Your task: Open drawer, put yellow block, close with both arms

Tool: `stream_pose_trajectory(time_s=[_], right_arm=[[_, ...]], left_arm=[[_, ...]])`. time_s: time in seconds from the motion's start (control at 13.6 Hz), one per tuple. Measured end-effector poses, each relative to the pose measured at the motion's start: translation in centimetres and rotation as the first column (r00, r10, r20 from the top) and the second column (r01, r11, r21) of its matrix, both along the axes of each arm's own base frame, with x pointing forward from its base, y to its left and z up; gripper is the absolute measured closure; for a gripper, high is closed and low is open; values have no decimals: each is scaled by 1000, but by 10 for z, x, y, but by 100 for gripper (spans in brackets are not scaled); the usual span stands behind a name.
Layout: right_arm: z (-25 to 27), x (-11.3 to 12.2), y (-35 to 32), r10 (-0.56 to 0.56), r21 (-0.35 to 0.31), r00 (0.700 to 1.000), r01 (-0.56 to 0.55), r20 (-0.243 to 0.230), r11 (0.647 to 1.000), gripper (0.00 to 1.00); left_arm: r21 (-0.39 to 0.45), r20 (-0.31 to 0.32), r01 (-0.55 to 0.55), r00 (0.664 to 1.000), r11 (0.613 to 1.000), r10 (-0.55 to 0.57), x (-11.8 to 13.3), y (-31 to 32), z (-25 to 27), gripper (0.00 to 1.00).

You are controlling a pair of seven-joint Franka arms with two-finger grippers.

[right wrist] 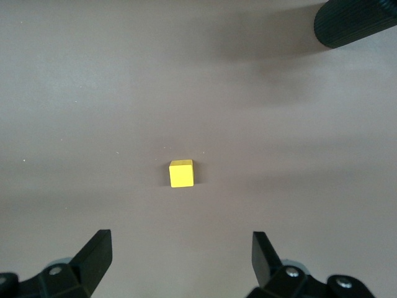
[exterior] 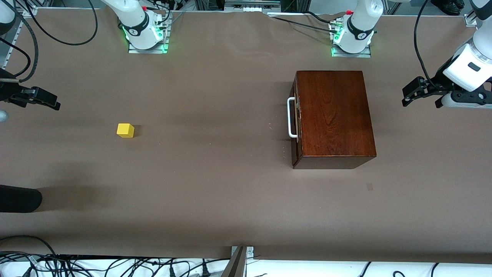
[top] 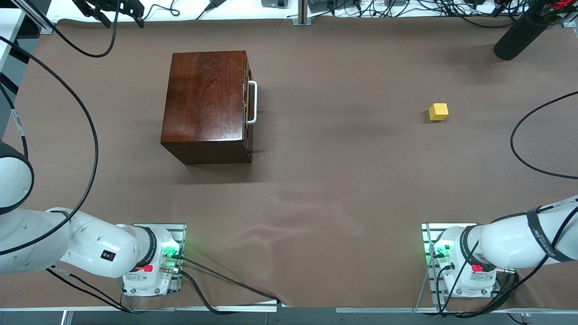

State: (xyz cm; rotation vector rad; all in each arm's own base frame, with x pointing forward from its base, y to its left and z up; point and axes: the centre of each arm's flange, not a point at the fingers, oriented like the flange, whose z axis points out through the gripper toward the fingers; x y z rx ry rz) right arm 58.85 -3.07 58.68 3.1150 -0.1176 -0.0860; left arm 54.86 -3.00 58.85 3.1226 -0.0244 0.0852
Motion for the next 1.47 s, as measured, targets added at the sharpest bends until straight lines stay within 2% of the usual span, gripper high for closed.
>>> stream_pose_trajectory(time_s=[1.47], right_arm=[[-1,0,-1,-4,-1,1000,4,-1,1000,0]], left_arm=[[-1,5,3,1000,1000,-3,-1,-1,7,0]])
